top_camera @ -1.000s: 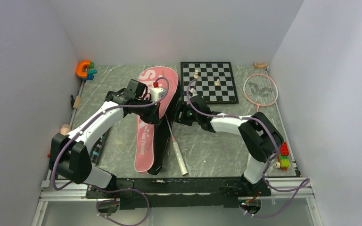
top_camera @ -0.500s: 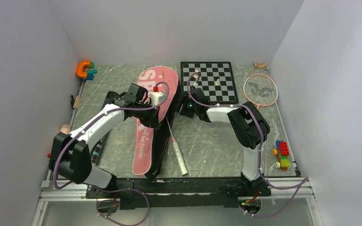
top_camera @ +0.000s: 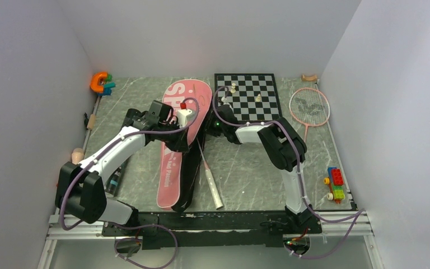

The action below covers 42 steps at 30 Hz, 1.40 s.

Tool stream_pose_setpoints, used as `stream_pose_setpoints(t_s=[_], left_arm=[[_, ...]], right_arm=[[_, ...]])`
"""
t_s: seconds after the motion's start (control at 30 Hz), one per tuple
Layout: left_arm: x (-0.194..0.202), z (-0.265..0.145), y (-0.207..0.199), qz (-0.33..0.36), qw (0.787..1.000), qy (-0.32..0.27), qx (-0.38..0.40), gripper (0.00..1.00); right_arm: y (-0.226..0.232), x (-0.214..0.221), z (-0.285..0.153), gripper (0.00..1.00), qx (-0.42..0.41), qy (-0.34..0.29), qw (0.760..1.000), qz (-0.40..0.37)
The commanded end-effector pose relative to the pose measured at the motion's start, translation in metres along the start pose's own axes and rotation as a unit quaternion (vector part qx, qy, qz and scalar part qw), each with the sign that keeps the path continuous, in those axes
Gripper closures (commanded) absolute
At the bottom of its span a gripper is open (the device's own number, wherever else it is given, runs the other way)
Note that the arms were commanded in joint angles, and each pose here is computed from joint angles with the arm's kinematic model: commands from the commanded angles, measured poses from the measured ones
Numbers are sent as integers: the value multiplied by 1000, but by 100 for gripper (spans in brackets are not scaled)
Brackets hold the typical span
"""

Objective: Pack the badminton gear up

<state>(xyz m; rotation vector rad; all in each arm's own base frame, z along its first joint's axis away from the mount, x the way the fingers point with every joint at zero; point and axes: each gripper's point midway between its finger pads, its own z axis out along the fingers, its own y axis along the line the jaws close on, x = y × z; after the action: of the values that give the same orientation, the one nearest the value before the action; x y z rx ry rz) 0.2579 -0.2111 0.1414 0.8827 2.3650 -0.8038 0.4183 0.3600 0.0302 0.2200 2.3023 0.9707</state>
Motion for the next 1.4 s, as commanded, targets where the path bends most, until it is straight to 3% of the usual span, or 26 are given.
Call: stream_pose_setpoints(t_s=[0.0,0.1,0.2,0.23,0.33,0.43,0.53,0.63,0.87,1.07,1.27,1.37], left_arm=[[-5,1,-5,30,999,-24,21,100],[2,6,-1,28,999,-16,17,100],[6,9,7,31,999,-8,0,99],[6,9,11,32,999,-7,-8,93],[0,7,20,33,999,-12,-37,57],[-17,-2,28,37,996,-33,-72,34],[-37,-11,26,49,993,-59,-85,25],[-45,-11,13,55,994,-65,-69,22],[-43,-6,-1,68,994,-56,-63,22],[-19,2,21,82,989,-13,-124,27],[9,-2,36,91,982,25,-161,51],[13,-10,34,91,982,18,-166,69]], right_arm=[[-11,9,11,81,24,-2,1000,4],[-8,3,4,100,27,-11,1000,-2],[8,-13,-17,100,16,-37,999,-20],[14,-20,-25,100,14,-46,999,-25],[35,-32,-44,100,2,-57,997,-42],[54,-37,-58,100,4,-51,997,-55],[67,-34,-68,100,16,-41,997,-67],[79,-37,-76,100,25,-41,996,-70],[108,-45,-94,100,39,-56,993,-101],[123,-51,-104,100,33,-61,992,-105],[117,-50,-109,100,43,-64,991,-110],[112,-48,-107,100,51,-61,990,-113]])
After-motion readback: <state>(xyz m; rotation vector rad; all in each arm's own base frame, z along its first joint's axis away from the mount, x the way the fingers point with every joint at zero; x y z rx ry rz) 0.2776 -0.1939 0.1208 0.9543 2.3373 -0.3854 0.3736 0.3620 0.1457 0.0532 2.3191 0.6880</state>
